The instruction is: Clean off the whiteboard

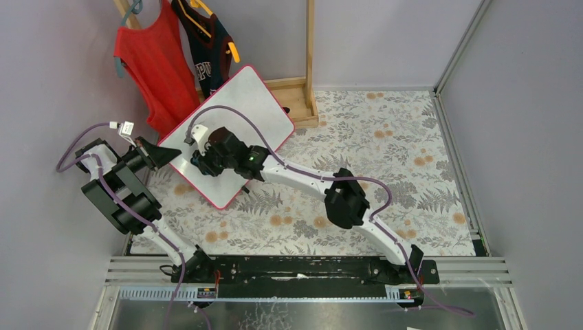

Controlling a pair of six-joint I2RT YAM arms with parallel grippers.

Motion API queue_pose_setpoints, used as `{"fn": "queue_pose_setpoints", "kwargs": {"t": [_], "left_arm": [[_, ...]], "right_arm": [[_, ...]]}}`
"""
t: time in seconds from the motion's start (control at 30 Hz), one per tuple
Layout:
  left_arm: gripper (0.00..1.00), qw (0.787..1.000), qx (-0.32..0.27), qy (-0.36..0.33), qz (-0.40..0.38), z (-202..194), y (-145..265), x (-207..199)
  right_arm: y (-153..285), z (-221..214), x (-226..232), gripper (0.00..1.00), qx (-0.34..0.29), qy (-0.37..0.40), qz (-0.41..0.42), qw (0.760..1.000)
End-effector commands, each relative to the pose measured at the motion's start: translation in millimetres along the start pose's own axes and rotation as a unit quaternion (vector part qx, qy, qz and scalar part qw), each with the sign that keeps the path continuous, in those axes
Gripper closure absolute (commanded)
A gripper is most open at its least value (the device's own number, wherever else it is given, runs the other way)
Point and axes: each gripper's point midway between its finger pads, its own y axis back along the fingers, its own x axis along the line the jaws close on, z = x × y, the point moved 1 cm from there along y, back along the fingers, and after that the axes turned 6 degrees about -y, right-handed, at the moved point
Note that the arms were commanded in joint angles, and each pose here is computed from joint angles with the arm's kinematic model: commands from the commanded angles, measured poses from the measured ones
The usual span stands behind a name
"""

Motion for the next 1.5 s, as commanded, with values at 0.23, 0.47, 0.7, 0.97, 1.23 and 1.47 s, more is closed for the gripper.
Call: {"fn": "queue_pose_setpoints", "kwargs": {"t": [0.23, 0.47, 0.7, 0.97, 1.23, 1.47], "left_arm": [[1.0, 0.997, 0.074, -0.025, 0.014, -33, 9, 11], [1.0, 0.997, 0.075, -0.026, 0.013, -33, 8, 12], [1.0, 0.997, 0.071, -0.024, 0.013, -31, 8, 12], [1.0, 0.997, 0.074, -0.024, 0.014, -33, 8, 11], [1.0, 0.997, 0.072, -0.025, 0.013, -31, 8, 11], [1.0, 0.997, 0.071, -0.026, 0.014, -30, 8, 10]], "right_arm": [[37, 28, -142, 1.0, -0.032, -0.04, -0.154, 0.987], [78, 29, -207, 1.0, -0.031, -0.049, -0.224, 0.973], [89, -8, -219, 1.0, 0.0, -0.053, -0.251, 0.966], [57, -21, -173, 1.0, 0.005, -0.044, -0.212, 0.976], [34, -12, -104, 1.0, -0.005, -0.025, -0.167, 0.986], [18, -7, -39, 1.0, -0.017, -0.02, -0.108, 0.994]]}}
